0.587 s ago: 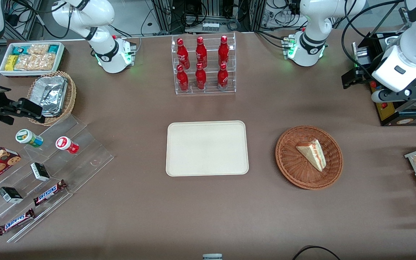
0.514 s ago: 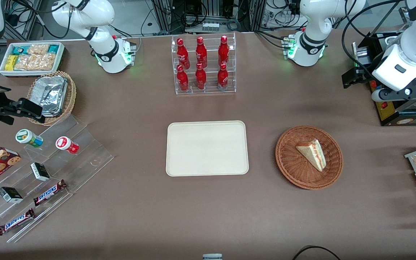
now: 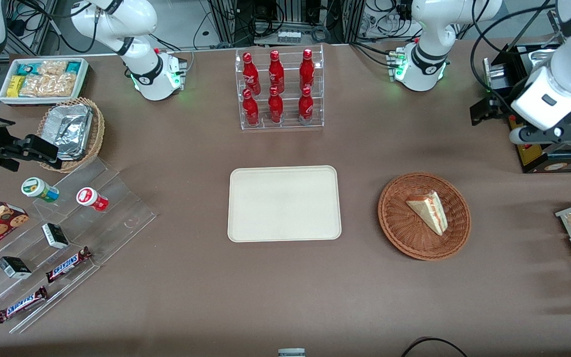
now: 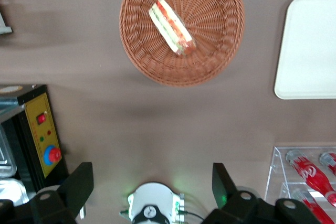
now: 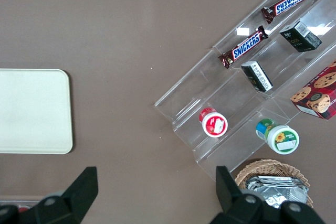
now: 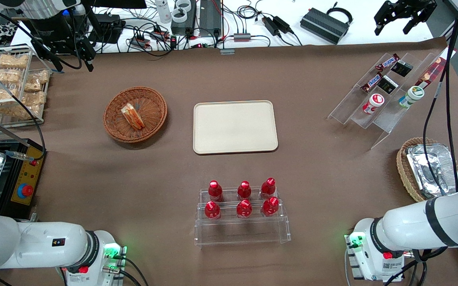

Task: Place sandwich from basket to tray
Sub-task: 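Move the left gripper from rest toward the wicker basket, then lower the open left gripper over the wrapped sandwich in the basket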

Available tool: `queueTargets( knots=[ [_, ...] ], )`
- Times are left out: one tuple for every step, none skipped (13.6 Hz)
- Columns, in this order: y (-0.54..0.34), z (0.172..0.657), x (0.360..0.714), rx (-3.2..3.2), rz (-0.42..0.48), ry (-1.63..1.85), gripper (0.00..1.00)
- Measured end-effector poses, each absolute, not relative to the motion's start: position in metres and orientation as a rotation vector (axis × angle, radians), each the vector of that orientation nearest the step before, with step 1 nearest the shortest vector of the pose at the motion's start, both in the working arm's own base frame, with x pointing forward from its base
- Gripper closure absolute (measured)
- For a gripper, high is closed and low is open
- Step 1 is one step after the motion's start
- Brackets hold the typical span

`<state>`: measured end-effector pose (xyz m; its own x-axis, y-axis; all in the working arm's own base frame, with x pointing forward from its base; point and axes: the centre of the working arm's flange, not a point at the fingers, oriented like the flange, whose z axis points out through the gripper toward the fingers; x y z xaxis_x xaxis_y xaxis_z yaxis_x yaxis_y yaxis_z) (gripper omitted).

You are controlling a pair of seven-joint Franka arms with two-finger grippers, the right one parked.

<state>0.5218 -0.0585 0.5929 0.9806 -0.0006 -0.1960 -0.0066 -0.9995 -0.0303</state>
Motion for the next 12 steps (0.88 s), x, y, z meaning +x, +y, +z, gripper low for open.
queueTargets(
  knots=[
    [-0.053, 0.579, 0.526, -3.098, 0.3, 0.006, 0.0],
    [-0.049, 0.563, 0.53, -3.096, 0.297, 0.006, 0.0],
    [-0.048, 0.547, 0.533, -3.093, 0.288, 0.005, 0.0],
    [-0.048, 0.531, 0.536, -3.093, 0.271, 0.007, 0.0],
    [-0.048, 0.517, 0.539, -3.095, 0.252, -0.002, 0.0],
    [-0.049, 0.505, 0.54, -3.096, 0.232, -0.027, 0.0],
    [-0.049, 0.494, 0.541, -3.097, 0.21, -0.069, 0.0],
    [-0.049, 0.483, 0.542, -3.097, 0.192, -0.113, 0.0],
    [-0.049, 0.474, 0.543, -3.095, 0.181, -0.161, 0.0],
    [-0.049, 0.464, 0.544, -3.091, 0.172, -0.222, 0.0],
    [-0.05, 0.453, 0.547, -3.085, 0.165, -0.291, 0.0],
    [-0.051, 0.442, 0.55, -3.077, 0.161, -0.361, 0.0]
  ],
)
